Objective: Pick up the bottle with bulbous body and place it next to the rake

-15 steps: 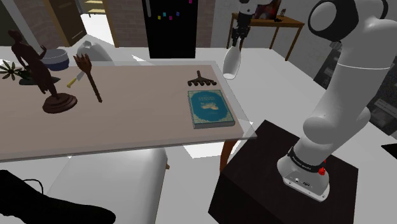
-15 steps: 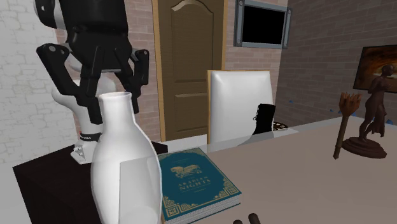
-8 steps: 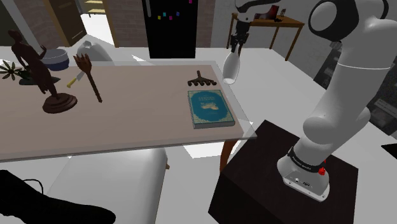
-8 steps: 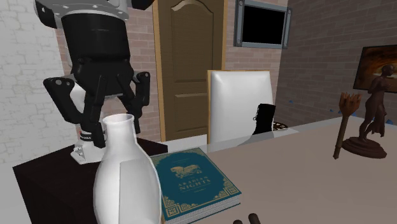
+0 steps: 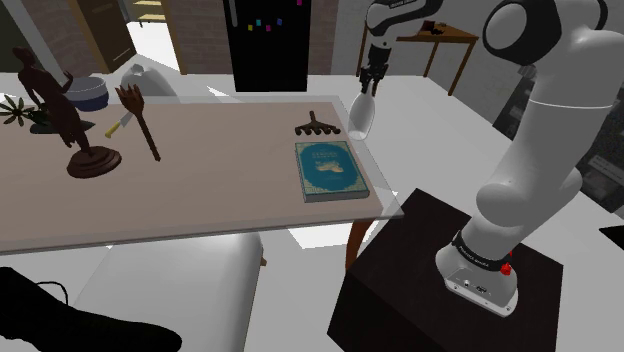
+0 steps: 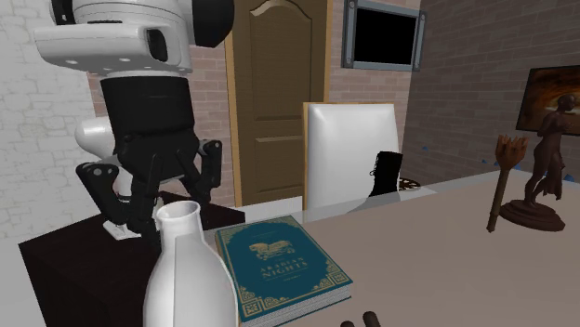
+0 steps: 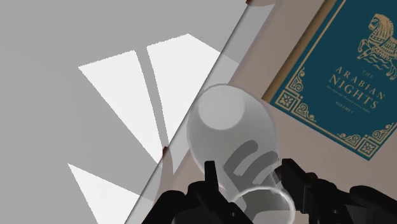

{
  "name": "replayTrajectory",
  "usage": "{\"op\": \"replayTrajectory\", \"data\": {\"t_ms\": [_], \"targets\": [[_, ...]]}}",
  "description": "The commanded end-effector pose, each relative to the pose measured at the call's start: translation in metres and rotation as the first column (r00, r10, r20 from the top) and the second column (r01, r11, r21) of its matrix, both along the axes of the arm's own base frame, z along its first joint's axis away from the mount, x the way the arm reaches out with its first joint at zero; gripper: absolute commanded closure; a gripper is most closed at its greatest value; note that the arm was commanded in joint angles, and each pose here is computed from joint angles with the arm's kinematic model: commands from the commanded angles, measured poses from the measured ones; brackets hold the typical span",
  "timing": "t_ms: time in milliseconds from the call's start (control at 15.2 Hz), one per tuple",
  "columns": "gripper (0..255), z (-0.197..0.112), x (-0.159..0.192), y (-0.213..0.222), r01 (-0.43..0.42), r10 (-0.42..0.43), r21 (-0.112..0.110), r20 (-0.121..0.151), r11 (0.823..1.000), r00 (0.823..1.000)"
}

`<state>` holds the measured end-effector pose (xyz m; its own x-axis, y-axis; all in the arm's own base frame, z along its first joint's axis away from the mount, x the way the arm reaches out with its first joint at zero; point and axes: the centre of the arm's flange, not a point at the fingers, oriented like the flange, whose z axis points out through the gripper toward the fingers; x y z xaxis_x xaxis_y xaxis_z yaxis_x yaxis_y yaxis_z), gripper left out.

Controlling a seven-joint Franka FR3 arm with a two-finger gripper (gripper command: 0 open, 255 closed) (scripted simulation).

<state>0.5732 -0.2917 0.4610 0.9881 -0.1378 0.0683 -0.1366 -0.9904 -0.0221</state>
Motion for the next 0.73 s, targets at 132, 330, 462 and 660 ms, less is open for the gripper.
{"op": "replayTrajectory", "data": {"t_ms": [132,330,462,660], "targets": [[255,-0.022,0.001,0.000,0.000,0.000,-0.001,0.001,1.000,1.000],[255,-0.022,0.001,0.000,0.000,0.000,-0.001,0.001,1.000,1.000],[255,-0.022,0.001,0.000,0.000,0.000,-0.001,0.001,1.000,1.000],[255,-0.022,0.001,0.000,0.000,0.000,-0.001,0.001,1.000,1.000]]}}
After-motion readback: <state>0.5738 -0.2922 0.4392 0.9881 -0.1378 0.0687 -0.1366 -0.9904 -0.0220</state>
